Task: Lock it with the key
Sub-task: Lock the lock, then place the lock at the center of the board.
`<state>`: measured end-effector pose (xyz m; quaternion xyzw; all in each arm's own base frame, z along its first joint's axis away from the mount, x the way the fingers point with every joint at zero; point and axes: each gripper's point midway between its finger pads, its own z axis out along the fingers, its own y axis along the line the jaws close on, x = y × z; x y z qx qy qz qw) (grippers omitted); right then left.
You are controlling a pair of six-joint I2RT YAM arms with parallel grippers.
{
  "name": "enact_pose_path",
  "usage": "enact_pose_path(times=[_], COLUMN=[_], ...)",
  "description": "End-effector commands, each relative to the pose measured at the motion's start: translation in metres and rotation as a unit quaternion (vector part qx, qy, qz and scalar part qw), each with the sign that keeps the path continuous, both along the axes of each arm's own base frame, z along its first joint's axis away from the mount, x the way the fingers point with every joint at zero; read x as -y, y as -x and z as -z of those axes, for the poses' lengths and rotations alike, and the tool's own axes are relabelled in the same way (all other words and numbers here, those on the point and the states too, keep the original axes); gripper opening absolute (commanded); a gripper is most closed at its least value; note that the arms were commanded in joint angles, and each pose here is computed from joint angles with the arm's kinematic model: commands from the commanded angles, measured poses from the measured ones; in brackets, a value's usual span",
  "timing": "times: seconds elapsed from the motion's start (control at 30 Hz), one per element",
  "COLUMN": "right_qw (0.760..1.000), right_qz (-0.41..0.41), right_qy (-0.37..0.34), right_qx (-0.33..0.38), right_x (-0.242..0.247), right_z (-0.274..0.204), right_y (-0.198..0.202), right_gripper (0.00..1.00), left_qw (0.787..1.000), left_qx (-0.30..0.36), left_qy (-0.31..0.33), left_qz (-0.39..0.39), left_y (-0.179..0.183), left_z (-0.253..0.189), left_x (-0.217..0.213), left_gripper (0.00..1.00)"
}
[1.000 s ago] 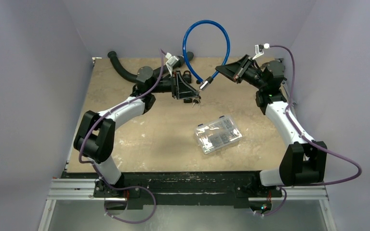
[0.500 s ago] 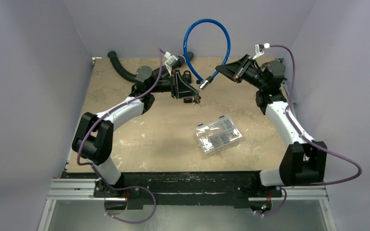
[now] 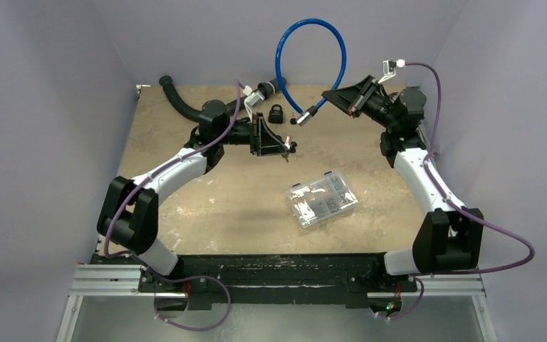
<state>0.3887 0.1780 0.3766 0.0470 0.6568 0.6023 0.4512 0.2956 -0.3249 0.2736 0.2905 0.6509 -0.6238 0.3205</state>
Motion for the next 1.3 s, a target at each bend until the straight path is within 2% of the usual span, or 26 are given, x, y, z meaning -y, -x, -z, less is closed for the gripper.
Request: enact_pose_path(times=[0.0,0.1,0.3,0.43,0.53,0.73,1.0,1.13,1.27], right_qw=[0.997,0.998,0.997,0.992,0.99,0.977,0.959,0.956,0.947], right_qz=[0.012,0.023,0.024,0.015,-0.002,-0.062,-0.133,-0.152,-0.168], right_qy=[-0.01,-0.002,0.065,0.125,0.143,0.2,0.249,0.249,0.272], right_qx=[0.074,0.062,0.034,0.02,0.017,0.028,0.03,0.031,0.028], right_x=[0.005,0.007,0.005,-0.001,-0.015,-0.063,-0.118,-0.133,-0.139], right_z=[-0.043,-0.031,0.012,0.048,0.066,0.109,0.161,0.167,0.185], right_y=[0.003,-0.001,-0.004,-0.001,0.005,0.017,0.022,0.022,0.019], right_gripper=[0.0,0.0,0.0,0.0,0.0,0.0,0.0,0.0,0.0], left_qw=[0.999,0.999,0.996,0.986,0.974,0.951,0.912,0.913,0.916], left_qx=[0.032,0.028,0.009,0.01,0.006,0.035,0.085,0.102,0.086], left_qy=[-0.007,-0.015,-0.013,-0.009,0.005,0.027,0.043,0.034,0.022], left_qz=[-0.003,-0.021,-0.086,-0.164,-0.225,-0.305,-0.398,-0.393,-0.392], left_y=[0.008,0.003,-0.021,-0.053,-0.077,-0.104,-0.111,-0.102,-0.091], left_z=[-0.006,-0.004,-0.004,-0.012,-0.021,-0.056,-0.102,-0.105,-0.086], left_x=[-0.01,-0.016,-0.047,-0.085,-0.121,-0.185,-0.254,-0.256,-0.253], left_gripper=[0.0,0.0,0.0,0.0,0.0,0.0,0.0,0.0,0.0])
